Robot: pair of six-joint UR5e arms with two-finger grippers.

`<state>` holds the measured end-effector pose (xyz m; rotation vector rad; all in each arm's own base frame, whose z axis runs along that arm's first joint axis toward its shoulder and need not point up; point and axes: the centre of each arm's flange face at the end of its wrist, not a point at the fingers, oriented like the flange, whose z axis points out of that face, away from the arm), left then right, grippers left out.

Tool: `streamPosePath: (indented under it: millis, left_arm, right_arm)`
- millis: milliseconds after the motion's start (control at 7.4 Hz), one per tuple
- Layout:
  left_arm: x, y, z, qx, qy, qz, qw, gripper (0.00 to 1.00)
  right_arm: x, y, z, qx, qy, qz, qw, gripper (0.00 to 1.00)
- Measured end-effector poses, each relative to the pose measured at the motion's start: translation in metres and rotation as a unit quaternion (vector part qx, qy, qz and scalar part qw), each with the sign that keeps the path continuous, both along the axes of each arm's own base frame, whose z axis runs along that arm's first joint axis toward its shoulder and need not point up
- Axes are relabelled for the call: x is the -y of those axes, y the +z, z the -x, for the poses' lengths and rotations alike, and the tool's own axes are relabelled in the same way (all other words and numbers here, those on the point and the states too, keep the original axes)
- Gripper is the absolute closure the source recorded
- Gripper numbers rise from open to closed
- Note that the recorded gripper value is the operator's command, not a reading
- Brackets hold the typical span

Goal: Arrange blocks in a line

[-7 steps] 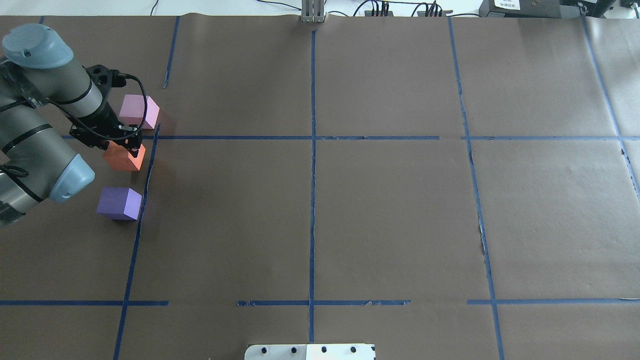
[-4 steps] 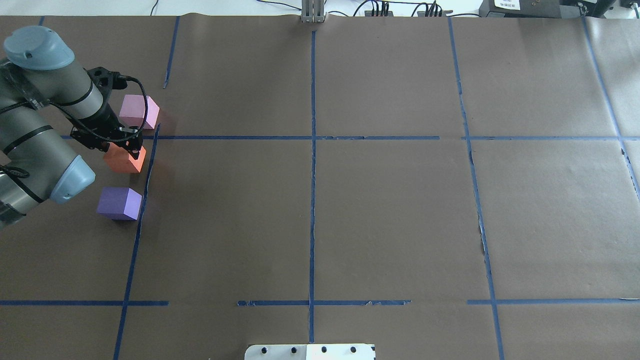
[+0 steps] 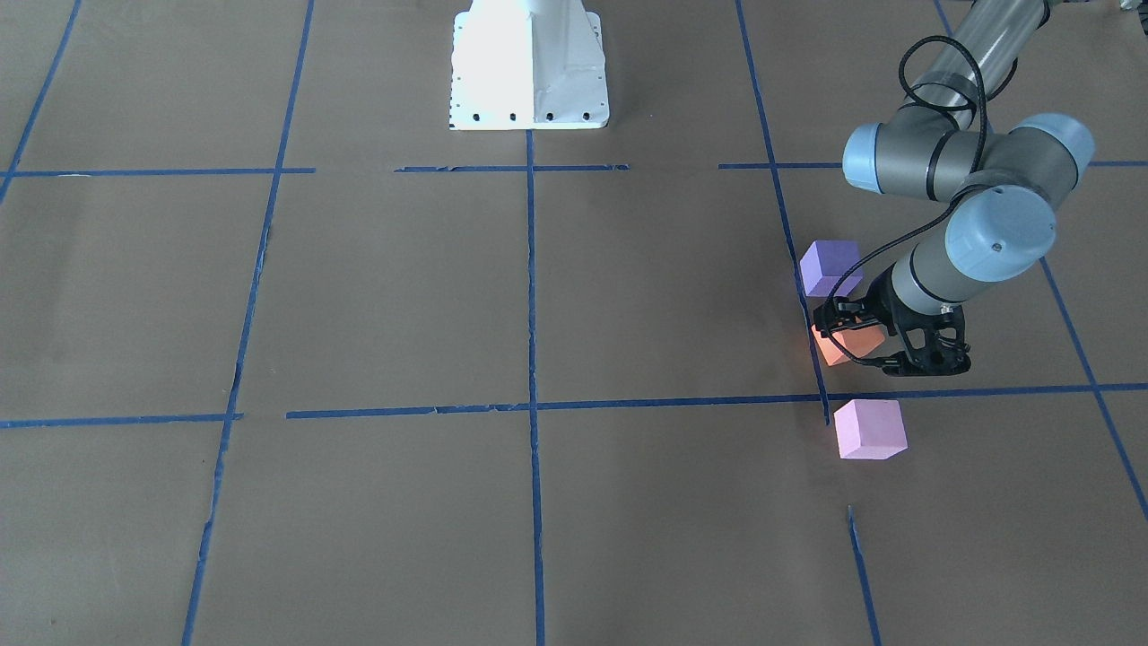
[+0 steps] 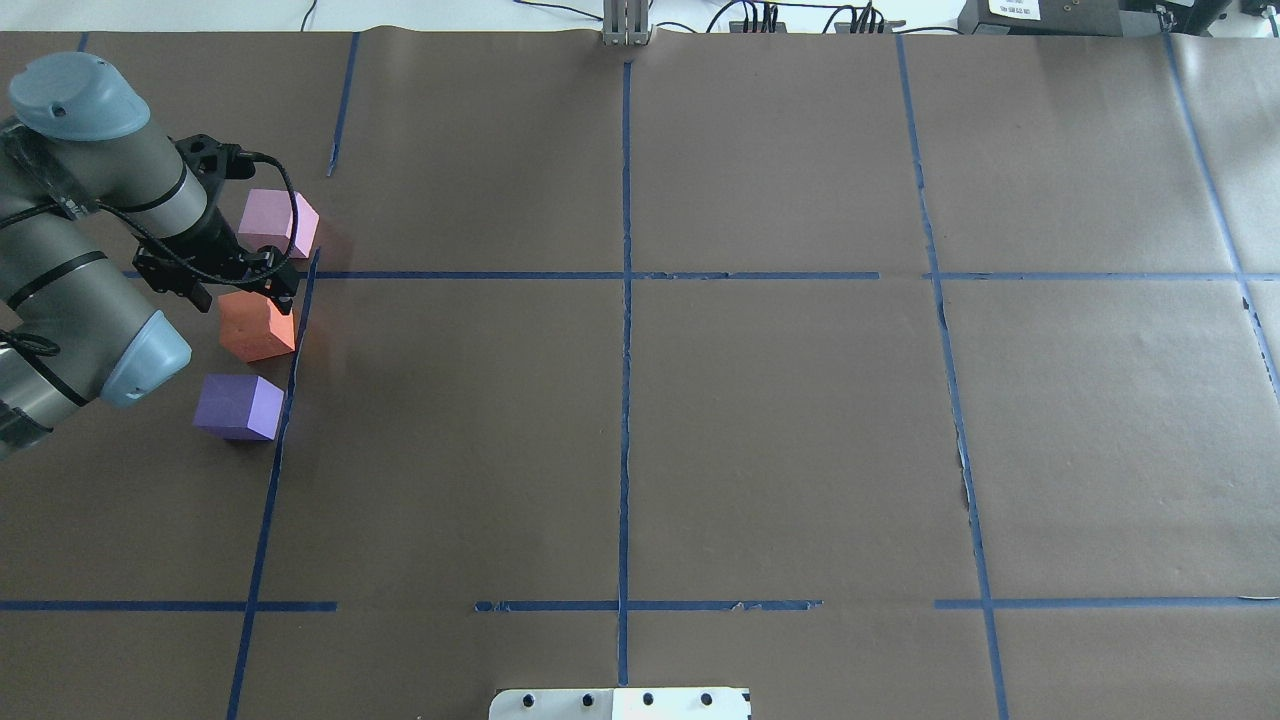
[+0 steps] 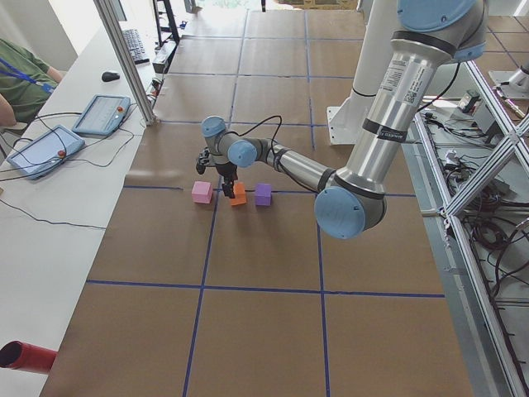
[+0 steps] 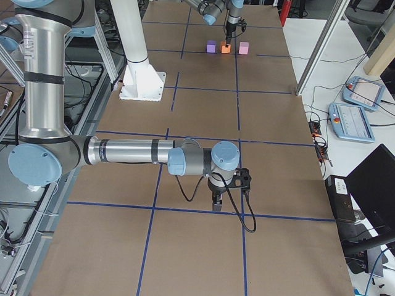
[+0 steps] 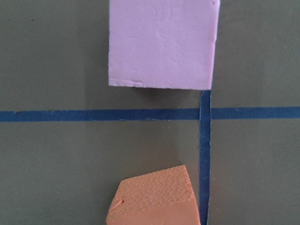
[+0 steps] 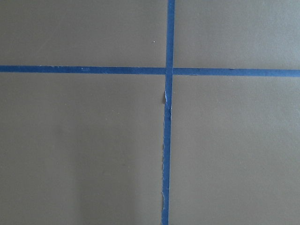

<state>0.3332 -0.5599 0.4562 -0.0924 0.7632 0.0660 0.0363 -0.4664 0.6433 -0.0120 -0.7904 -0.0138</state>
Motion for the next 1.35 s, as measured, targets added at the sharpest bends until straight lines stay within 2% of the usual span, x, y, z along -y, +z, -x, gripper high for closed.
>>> streamPosePath:
  millis: [270,405,676,811,946,1081,1351]
  left_arm:
    - [0.005,-0.018,0.008,-0.008,-0.005,-0.015,0.9998,0.00]
    - [0.011,-0.038,0.030,-0.018,-0.015,-0.036,0.9991,0.00]
    - [0.013,-0.081,0.086,-0.038,-0.031,-0.097,0.9940,0.00]
    - [0.023,-0.088,0.131,-0.035,-0.039,-0.131,0.9900,0.00]
    - [0.033,-0.085,0.178,-0.025,-0.044,-0.157,0.9863,0.00]
    - [0.038,-0.063,0.223,-0.007,-0.032,-0.178,0.9834,0.00]
    - [0.044,0.019,0.315,0.029,0.004,-0.194,0.9806,0.00]
  right_arm:
    - [0.000,0.000,0.000,0.000,0.000,0.000,1.0000,0.00]
    - [0.000,0.000,0.000,0.000,0.000,0.000,1.0000,0.00]
    - [0.000,0.000,0.000,0.000,0.000,0.000,1.0000,0.00]
    - [0.000,0.000,0.000,0.000,0.000,0.000,1.0000,0.00]
    - [0.000,0.000,0.000,0.000,0.000,0.000,1.0000,0.00]
    - [0.000,0.000,0.000,0.000,0.000,0.000,1.0000,0.00]
    - [0.000,0.000,0.000,0.000,0.000,0.000,1.0000,0.00]
